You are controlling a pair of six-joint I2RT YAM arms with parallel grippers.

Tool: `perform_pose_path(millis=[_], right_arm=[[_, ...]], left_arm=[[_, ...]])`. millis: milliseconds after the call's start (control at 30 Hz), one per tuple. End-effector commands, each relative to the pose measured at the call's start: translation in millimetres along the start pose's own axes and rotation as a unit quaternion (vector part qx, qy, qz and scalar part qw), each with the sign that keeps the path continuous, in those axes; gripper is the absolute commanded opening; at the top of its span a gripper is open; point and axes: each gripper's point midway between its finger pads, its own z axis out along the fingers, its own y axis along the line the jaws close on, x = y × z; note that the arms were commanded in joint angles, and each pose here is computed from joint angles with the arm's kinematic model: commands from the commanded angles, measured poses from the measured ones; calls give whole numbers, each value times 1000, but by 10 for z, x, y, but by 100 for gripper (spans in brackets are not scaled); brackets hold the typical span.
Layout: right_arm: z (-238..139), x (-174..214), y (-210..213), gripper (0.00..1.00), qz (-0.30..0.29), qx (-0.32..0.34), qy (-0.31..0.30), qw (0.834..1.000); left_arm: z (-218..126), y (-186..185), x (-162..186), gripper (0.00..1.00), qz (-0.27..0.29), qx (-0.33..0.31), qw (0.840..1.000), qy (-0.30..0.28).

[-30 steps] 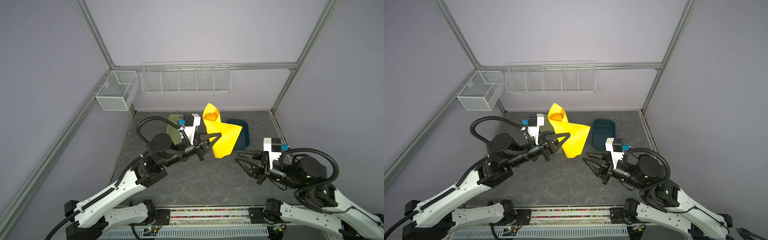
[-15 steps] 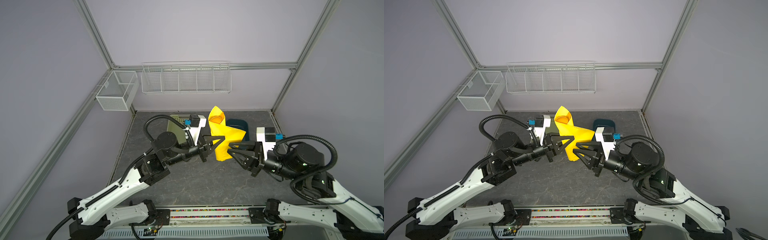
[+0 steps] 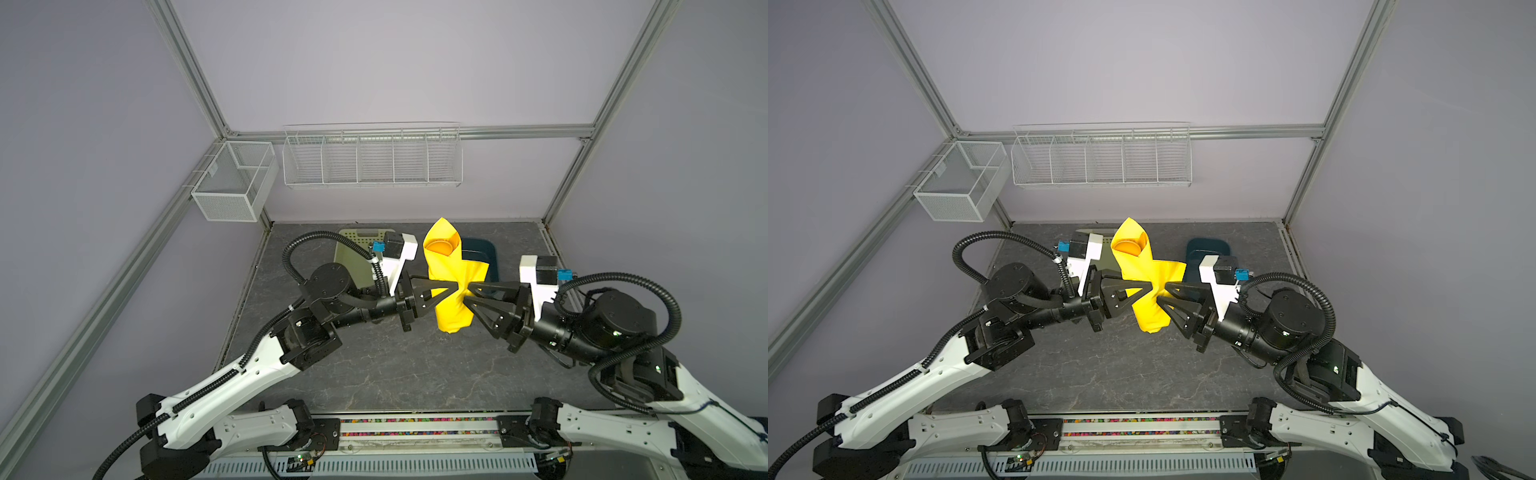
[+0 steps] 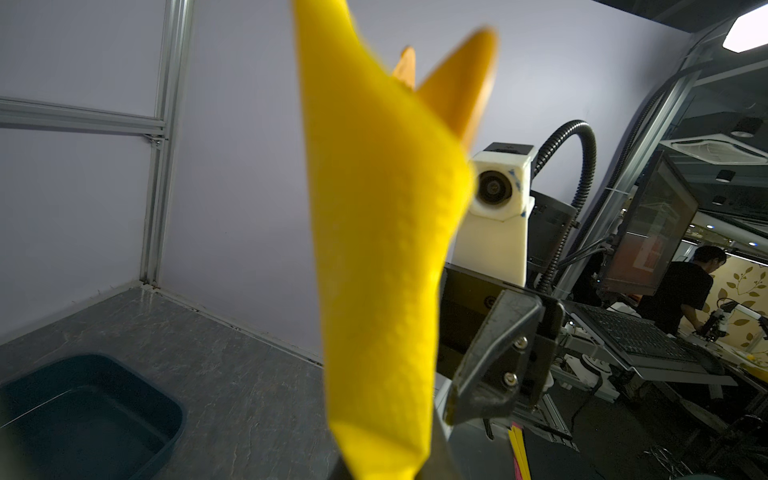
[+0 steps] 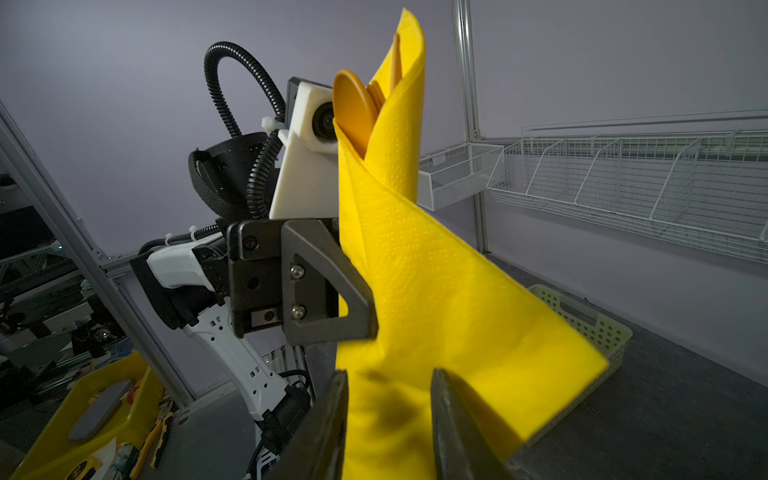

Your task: Place the utensils on the paper napkin and roll it up

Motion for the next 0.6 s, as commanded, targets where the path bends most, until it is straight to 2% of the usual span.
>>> perform_pose_path(millis=[0, 567], right_arm=[[-10, 58, 37, 38, -5, -13, 5, 1000], [76, 244, 148, 44, -1, -49, 42, 998]], left_arm=[[-22, -152, -212, 0, 10, 28, 999, -25], [-9, -210, -259, 0, 10, 43, 999, -30]])
